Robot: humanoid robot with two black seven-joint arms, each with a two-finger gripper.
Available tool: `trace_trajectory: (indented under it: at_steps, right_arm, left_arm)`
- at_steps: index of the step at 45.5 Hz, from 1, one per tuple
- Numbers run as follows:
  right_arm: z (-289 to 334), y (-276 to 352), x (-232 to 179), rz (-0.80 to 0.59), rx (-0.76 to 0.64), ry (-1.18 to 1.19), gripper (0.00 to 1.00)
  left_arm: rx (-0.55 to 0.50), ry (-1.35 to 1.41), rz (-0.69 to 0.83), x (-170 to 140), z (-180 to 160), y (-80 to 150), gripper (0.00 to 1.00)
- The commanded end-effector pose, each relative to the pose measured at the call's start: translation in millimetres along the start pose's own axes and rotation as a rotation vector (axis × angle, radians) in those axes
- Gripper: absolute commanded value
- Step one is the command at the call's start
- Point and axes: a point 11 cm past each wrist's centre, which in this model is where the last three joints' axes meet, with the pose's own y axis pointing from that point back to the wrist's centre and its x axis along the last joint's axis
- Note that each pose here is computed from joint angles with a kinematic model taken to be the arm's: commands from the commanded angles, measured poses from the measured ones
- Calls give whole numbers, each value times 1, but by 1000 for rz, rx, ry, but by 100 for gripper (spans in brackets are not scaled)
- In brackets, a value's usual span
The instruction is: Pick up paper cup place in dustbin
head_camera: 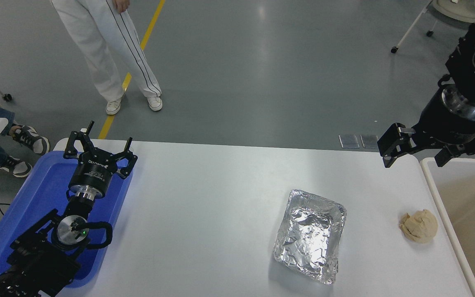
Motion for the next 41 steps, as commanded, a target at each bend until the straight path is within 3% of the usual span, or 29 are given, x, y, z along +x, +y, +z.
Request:
trace_trajectory:
  at_steps: [1,14,41]
  right_arm:
    - [11,3,-1,0,-32,-30,100]
    - [25,2,-2,-5,-120,9,100]
    - [19,-6,-4,-23,-101,19,100]
  left_arm:
    - [1,-1,-2,-1,0,-1,100]
    - [1,-1,-2,-1,0,-1,100]
    - [0,0,-1,-1,0,-1,100]
